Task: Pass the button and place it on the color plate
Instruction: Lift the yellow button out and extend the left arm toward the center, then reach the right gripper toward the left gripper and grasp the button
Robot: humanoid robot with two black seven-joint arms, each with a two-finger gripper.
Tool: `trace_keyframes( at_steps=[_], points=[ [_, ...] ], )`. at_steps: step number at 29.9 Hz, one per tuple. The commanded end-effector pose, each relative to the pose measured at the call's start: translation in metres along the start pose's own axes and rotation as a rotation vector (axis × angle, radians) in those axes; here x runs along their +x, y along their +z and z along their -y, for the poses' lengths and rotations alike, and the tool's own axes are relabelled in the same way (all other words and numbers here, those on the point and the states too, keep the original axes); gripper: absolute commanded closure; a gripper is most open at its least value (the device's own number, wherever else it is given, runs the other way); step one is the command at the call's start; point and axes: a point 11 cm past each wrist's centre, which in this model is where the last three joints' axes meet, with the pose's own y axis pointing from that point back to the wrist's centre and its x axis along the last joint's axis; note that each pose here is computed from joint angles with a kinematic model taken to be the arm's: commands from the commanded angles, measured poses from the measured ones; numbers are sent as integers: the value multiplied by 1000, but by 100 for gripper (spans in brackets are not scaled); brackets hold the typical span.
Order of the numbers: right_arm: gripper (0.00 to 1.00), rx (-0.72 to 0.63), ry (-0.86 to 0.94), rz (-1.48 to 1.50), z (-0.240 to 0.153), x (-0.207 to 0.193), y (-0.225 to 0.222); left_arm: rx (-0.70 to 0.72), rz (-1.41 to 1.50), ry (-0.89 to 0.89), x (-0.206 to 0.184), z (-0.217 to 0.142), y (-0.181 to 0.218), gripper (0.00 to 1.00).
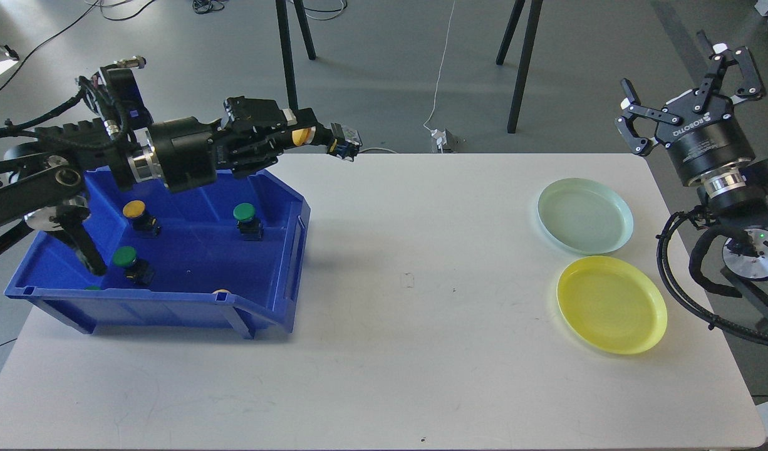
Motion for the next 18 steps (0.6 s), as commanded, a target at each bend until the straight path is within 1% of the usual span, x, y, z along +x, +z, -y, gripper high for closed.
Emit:
trace_keyframes(
  at_steps=[1, 3, 10, 13, 18],
  points=[
    [1, -118, -125, -46, -1, -32, 38, -124, -100, -15, -23, 33, 1, 78],
    [1, -148, -146, -14, -6, -42, 63, -166, -116, 10, -19, 34, 6, 78],
    [1, -202, -173, 140, -14, -77, 134, -168, -125, 14, -21, 34, 3, 78],
    [1, -217, -205, 161, -12, -93, 150, -168, -126, 16, -20, 33, 3, 78],
    [1, -239, -244, 180, -9, -110, 163, -167, -127, 14, -21, 34, 3, 78]
  ],
)
